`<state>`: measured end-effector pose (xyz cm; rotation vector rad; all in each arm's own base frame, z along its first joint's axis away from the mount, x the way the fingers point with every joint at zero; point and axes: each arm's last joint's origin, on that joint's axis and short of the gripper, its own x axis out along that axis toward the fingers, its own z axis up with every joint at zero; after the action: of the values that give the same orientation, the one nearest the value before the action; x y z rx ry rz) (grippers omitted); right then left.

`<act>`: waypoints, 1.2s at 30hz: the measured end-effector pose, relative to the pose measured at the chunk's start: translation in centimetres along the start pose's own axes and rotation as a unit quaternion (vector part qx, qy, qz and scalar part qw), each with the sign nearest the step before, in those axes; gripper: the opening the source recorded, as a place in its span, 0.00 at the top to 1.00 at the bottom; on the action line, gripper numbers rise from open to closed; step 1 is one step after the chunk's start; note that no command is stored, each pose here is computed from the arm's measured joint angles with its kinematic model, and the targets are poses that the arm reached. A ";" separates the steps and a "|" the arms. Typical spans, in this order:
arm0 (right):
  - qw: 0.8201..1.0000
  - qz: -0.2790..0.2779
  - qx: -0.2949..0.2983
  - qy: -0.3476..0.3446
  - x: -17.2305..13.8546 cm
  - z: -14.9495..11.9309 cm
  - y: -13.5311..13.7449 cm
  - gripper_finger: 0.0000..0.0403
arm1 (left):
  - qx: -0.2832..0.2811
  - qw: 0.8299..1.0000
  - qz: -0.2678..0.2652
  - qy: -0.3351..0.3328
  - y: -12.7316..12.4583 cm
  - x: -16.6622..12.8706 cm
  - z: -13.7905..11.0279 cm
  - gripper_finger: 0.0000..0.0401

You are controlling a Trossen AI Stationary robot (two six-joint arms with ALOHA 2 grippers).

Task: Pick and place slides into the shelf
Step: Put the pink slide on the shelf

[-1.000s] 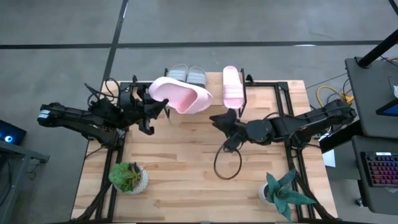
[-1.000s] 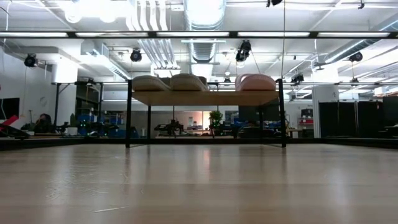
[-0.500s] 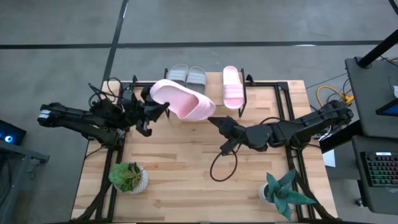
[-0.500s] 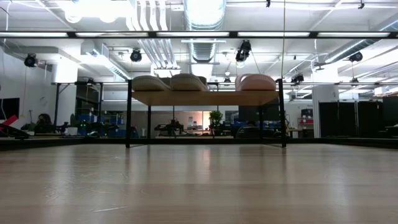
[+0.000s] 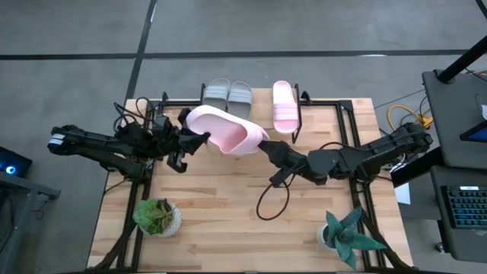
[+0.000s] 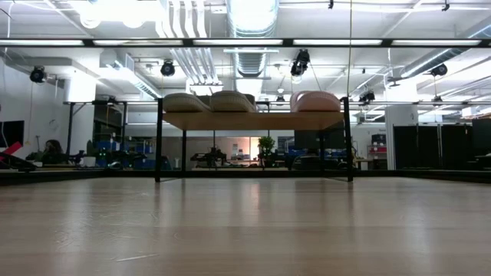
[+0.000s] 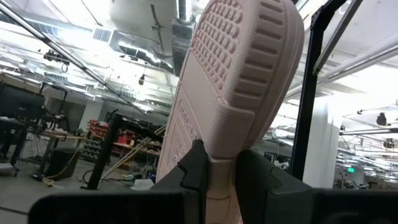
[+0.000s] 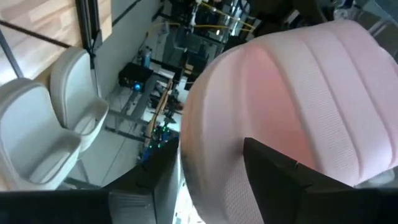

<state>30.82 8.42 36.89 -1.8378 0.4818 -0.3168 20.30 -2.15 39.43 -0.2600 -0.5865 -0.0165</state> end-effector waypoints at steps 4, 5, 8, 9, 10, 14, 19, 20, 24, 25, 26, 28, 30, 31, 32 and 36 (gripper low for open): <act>1.000 -0.005 0.002 -0.016 0.0 0.1 0.0 0.59 | 0.002 1.000 0.003 0.001 0.1 0.1 -0.1 0.92; 1.000 -0.005 0.004 -0.016 0.0 0.1 0.0 0.59 | 0.002 1.000 0.005 0.001 0.2 0.1 -0.1 0.92; 1.000 -0.005 0.006 -0.017 -0.1 0.1 0.0 0.62 | 0.002 1.000 0.010 0.000 0.2 0.1 -0.1 0.92; 1.000 -0.005 0.008 -0.016 -0.1 0.1 0.0 0.65 | 0.002 1.000 0.011 -0.001 0.2 0.1 -0.1 0.92; 1.000 -0.005 0.010 -0.013 -0.1 0.1 -0.1 0.67 | 0.003 1.000 0.011 -0.001 0.2 0.1 -0.1 0.92; 1.000 -0.004 0.011 -0.009 -0.1 0.1 -0.1 0.82 | 0.003 1.000 0.014 -0.002 0.2 0.1 0.0 0.92; 1.000 -0.006 0.013 -0.011 -0.2 0.2 -0.1 0.94 | 0.005 1.000 0.016 -0.001 0.3 0.1 0.0 0.92; 1.000 -0.006 0.013 -0.011 -0.2 0.2 -0.1 0.94 | 0.008 1.000 0.016 -0.001 0.3 0.1 0.0 0.92; 1.000 -0.007 0.027 -0.010 -0.2 0.2 -0.2 0.94 | 0.030 0.999 0.014 0.001 0.3 0.0 -0.1 0.87; 0.999 -0.008 0.036 -0.010 -0.2 0.2 -0.2 0.94 | 0.043 0.999 0.014 0.001 0.3 0.0 -0.1 0.83; 0.999 -0.007 0.044 -0.010 -0.2 0.2 -0.2 0.94 | 0.060 0.998 0.014 0.001 0.3 0.0 -0.1 0.78; 0.998 -0.006 0.055 -0.002 -0.2 0.1 -0.2 0.94 | 0.102 0.995 0.014 0.003 0.3 0.0 -0.1 0.68; 0.997 -0.006 0.073 0.005 -0.3 0.1 -0.2 0.94 | 0.135 0.991 0.018 0.006 0.3 -0.2 0.0 0.58; 0.997 -0.005 0.081 0.009 -0.3 0.1 -0.2 0.94 | 0.150 0.988 0.019 0.007 0.4 -0.3 0.1 0.54; 0.996 -0.005 0.090 0.012 -0.3 0.1 -0.2 0.94 | 0.164 0.986 0.020 0.005 0.3 -0.4 0.3 0.50; 0.991 -0.002 0.127 0.038 -0.3 -0.1 -0.2 0.94 | 0.213 0.976 0.043 0.000 0.4 -1.5 1.8 0.38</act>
<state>30.52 8.53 37.17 -1.5839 0.4680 -0.4315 18.11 -1.45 39.98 0.1326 -0.5642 0.1918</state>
